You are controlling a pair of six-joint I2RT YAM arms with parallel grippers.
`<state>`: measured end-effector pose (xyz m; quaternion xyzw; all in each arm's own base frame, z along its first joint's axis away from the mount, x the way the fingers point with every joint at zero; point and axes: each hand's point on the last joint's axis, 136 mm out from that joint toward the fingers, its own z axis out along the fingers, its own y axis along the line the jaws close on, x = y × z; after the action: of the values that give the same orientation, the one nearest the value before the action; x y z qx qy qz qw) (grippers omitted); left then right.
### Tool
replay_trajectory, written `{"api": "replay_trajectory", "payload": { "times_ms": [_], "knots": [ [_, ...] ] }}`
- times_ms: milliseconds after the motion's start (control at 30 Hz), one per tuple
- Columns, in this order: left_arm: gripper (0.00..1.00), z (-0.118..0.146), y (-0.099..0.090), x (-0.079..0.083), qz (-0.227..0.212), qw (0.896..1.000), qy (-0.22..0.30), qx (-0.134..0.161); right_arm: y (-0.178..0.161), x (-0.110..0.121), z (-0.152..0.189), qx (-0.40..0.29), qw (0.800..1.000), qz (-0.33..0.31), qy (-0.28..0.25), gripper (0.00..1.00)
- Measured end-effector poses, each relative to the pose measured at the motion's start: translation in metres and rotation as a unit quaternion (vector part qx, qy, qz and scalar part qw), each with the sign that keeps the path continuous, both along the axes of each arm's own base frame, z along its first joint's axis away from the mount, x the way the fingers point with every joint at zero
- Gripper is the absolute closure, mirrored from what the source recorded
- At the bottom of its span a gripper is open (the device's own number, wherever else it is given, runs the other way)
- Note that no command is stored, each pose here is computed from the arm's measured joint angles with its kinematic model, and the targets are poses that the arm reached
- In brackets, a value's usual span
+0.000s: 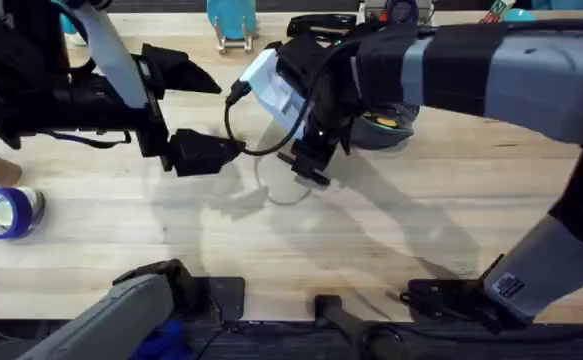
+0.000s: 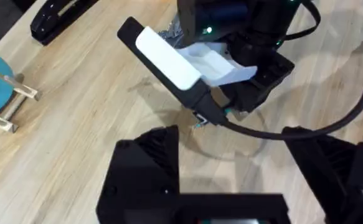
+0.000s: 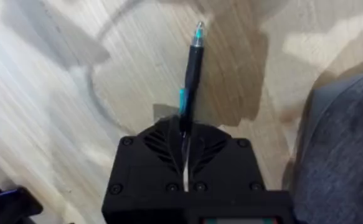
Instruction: Unzip the bag, pick up the pens from the table one at a time and place them inside, then zip the bag closed.
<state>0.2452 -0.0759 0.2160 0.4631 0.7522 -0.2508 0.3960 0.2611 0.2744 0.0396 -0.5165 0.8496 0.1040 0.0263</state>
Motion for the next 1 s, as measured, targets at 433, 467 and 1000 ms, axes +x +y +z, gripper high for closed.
{"api": "replay_trajectory", "payload": {
  "times_ms": [433, 467, 1000],
  "knots": [
    [0.007, 0.0, 0.0, 0.0, 0.0, 1.0, 0.0, 0.0, 0.002, 0.022, 0.04, 0.011, 1.0, -0.024, -0.009, 0.968],
    [0.008, 0.0, 0.0, 0.0, 0.0, 1.0, 0.0, 0.0, 0.002, 0.024, 0.044, 0.012, 1.0, -0.026, -0.011, 0.967],
    [0.007, 0.0, 0.0, 0.0, 0.0, 1.0, -0.001, 0.0, -0.008, 0.056, 0.111, 0.038, 0.996, -0.056, -0.051, 0.968]
  ]
}}
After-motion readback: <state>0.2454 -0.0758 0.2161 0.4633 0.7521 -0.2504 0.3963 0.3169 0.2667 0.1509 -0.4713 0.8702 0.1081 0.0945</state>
